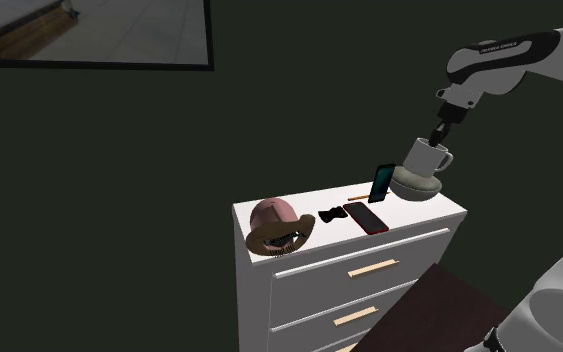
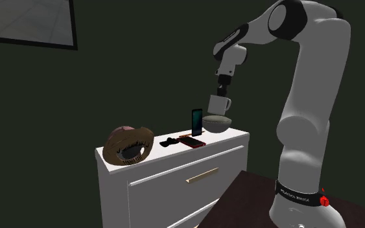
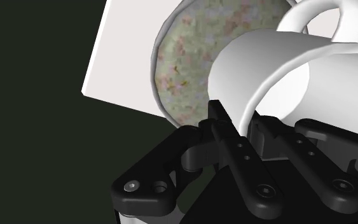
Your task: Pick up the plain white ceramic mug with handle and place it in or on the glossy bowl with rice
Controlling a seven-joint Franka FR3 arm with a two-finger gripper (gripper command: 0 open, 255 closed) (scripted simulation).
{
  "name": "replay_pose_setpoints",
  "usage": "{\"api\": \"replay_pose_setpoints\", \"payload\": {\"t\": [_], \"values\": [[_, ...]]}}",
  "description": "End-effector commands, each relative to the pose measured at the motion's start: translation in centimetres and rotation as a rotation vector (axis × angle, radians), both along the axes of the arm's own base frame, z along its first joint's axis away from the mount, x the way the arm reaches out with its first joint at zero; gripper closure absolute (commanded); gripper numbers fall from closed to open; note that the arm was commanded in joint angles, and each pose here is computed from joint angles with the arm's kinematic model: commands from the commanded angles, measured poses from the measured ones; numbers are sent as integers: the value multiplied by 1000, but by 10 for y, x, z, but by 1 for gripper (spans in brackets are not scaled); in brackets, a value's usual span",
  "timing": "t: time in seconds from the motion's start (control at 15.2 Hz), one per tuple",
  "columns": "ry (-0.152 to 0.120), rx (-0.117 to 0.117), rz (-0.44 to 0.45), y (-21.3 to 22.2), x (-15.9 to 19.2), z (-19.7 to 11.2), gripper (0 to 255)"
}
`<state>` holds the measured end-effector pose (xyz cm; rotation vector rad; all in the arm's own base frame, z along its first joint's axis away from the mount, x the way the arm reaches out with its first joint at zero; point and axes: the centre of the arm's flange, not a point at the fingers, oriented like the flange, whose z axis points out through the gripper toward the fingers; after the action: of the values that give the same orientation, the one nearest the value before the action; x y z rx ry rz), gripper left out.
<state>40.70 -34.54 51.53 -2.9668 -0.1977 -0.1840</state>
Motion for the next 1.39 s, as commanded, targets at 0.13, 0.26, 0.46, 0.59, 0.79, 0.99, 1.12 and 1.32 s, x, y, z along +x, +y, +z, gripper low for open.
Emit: {"api": "replay_pose_setpoints", "payload": {"t": [0.13,0.26,0.46,0.59,0.79,0.99,1.12,1.32], "values": [[0,0,0,0,0,0,255],[0,0,0,0,0,0,0],[0,0,0,0,0,0,0],[0,0,0,-2,-2,13,0],[0,0,0,-8,-6,49,0],[0,0,0,-8,-6,49,0],[0,0,0,-8,-6,49,0],[-1,0,0,-8,-6,49,0]]}}
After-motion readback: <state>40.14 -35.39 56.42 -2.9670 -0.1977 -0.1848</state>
